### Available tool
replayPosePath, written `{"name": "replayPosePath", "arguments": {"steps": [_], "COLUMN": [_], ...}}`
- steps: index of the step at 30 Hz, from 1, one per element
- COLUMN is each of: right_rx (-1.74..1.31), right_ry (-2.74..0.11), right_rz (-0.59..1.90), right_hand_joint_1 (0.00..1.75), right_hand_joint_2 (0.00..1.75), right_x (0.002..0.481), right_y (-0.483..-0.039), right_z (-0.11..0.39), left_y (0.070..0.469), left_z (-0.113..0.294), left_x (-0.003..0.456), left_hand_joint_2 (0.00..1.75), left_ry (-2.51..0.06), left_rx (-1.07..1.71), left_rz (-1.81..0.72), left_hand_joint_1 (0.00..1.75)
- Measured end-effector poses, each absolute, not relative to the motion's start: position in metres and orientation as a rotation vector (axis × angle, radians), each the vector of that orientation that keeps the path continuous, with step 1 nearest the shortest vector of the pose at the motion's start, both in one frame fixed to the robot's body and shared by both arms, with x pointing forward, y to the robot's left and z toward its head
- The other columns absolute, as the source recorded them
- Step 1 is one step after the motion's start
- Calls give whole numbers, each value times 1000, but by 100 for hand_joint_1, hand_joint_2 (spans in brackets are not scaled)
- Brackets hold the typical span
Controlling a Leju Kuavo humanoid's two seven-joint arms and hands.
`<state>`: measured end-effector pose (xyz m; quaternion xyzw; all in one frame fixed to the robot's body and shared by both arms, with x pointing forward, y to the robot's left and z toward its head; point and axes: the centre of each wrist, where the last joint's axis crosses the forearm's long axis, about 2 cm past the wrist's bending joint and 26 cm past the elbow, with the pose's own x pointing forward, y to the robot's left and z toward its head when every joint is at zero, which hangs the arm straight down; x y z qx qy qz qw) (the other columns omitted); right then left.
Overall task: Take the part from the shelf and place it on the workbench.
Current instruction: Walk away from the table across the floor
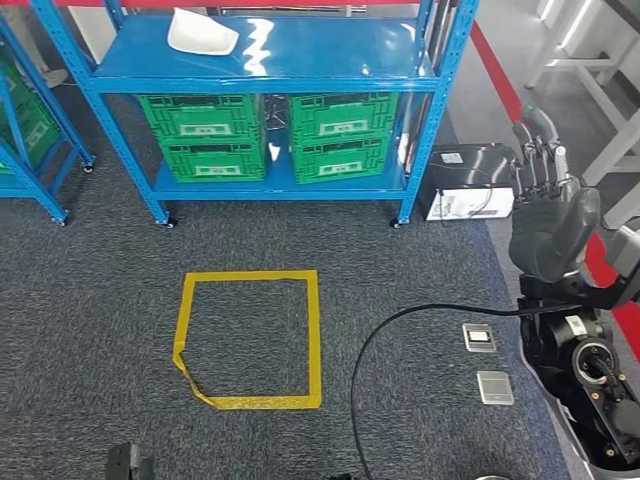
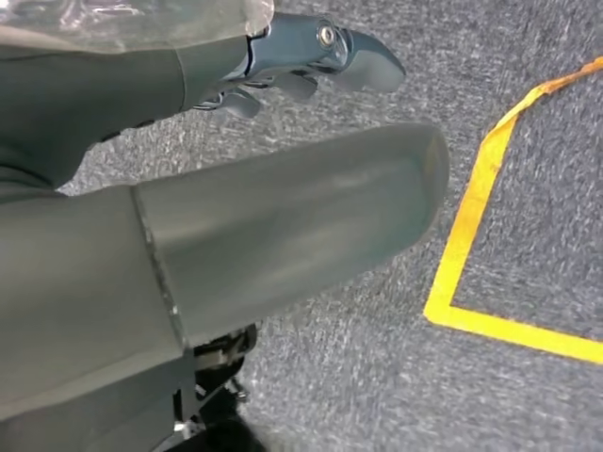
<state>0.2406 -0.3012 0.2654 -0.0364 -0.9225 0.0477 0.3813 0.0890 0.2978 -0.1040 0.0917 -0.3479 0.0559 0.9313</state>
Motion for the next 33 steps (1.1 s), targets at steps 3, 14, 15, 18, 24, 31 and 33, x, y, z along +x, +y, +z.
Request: {"name": "replayPosePath", "arguments": {"steps": [3, 14, 15, 18, 24, 31, 33], "right_rx": [-96, -116, -120, -126, -133, -165, -180], "right_ry": [-2353, -2363, -2364, -2364, -2358, -2359, -2358], "right_rz": [122, 121, 120, 118, 108, 95, 90], "right_hand_joint_1": [0, 0, 0, 0, 0, 0, 0], "right_hand_joint_2": [0, 0, 0, 0, 0, 0, 0], "right_x": [240, 240, 240, 239, 236, 228, 225], "right_y": [-301, -303, -303, -303, -303, -304, -305], "right_z": [265, 265, 265, 265, 264, 262, 260], "left_y": [297, 297, 297, 297, 297, 297, 297], "left_z": [-104, -104, -104, -104, -104, -104, -104], "left_x": [90, 90, 90, 90, 90, 90, 90], "left_hand_joint_2": [0, 0, 0, 0, 0, 0, 0], "left_ry": [-712, -713, -713, -713, -715, -719, -720], "left_rx": [185, 185, 185, 186, 186, 180, 179], "left_rz": [114, 111, 111, 112, 112, 110, 105], "left_hand_joint_1": [0, 0, 0, 0, 0, 0, 0]}}
